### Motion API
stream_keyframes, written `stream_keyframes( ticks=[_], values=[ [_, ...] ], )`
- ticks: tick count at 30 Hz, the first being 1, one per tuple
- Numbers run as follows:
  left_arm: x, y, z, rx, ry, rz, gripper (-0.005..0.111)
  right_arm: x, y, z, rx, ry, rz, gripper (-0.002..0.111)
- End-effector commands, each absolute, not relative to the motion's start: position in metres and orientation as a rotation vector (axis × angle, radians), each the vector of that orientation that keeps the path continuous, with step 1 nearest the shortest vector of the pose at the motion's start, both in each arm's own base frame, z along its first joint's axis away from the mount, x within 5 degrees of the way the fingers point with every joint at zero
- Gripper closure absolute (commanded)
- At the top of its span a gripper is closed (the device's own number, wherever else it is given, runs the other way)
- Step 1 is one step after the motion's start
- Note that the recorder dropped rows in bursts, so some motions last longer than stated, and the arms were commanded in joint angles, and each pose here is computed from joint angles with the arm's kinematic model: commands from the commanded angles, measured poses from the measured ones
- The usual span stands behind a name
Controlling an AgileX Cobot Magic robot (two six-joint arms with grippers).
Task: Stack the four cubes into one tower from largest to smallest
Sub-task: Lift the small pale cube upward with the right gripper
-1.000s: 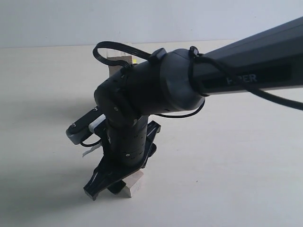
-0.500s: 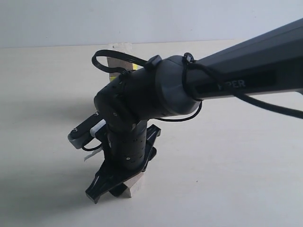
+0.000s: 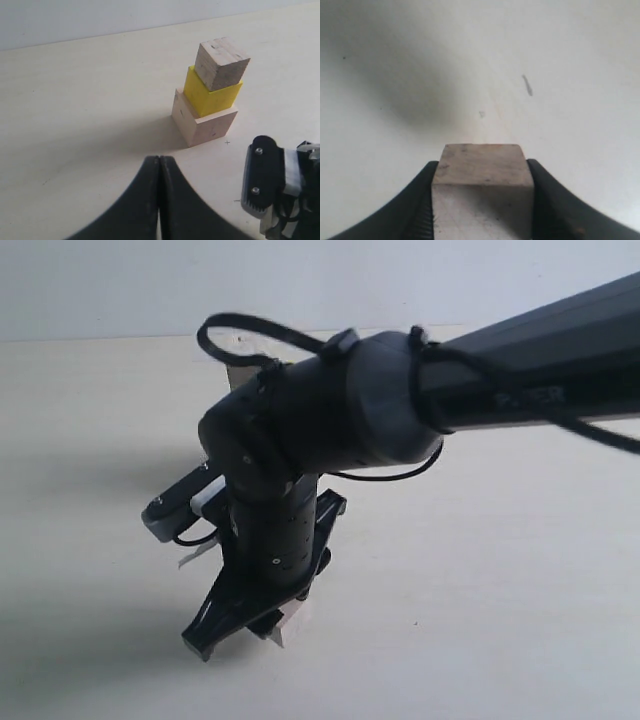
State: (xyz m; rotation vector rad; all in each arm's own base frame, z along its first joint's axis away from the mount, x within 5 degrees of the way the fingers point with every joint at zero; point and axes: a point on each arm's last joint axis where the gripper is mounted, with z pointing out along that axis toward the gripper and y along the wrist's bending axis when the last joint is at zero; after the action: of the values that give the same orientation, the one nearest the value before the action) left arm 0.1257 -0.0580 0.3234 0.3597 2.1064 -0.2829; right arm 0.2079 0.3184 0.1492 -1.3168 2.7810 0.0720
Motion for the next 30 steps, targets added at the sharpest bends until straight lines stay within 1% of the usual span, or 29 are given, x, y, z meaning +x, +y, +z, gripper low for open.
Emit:
stream_keyframes(
  ticks=[1,5,9,16,20,24,30],
  values=[
    [0.126,-0.059,0.322,0.363,2.113,-0.291,0.107,0.204,0.307,0.203,-1.304,2.647,0.111,0.108],
    [0.126,-0.059,0.322,0.363,2.113,-0.291,0.107,0.193,0.286,0.243,-1.217,2.482,0.205,0.108],
    [0.126,-0.059,0.322,0.364,2.115,-0.290,0.107,0.191,0.246,0.262,-1.082,2.384,0.183,0.108],
    [0.126,-0.059,0.322,0.364,2.112,-0.290,0.107,0.228,0.171,0.306,-0.587,2.231,0.099,0.108],
    [0.126,-0.059,0.322,0.364,2.114,-0.290,0.107,0.254,0.145,0.314,-0.441,2.156,0.119,0.108],
    [0.125,-0.059,0.321,0.365,2.124,-0.287,0.107,0.275,0.131,0.316,-0.401,2.058,0.152,0.108],
    [0.124,-0.058,0.318,0.375,2.157,-0.273,0.107,0.301,0.138,0.317,-0.638,1.757,0.147,0.108]
  ],
)
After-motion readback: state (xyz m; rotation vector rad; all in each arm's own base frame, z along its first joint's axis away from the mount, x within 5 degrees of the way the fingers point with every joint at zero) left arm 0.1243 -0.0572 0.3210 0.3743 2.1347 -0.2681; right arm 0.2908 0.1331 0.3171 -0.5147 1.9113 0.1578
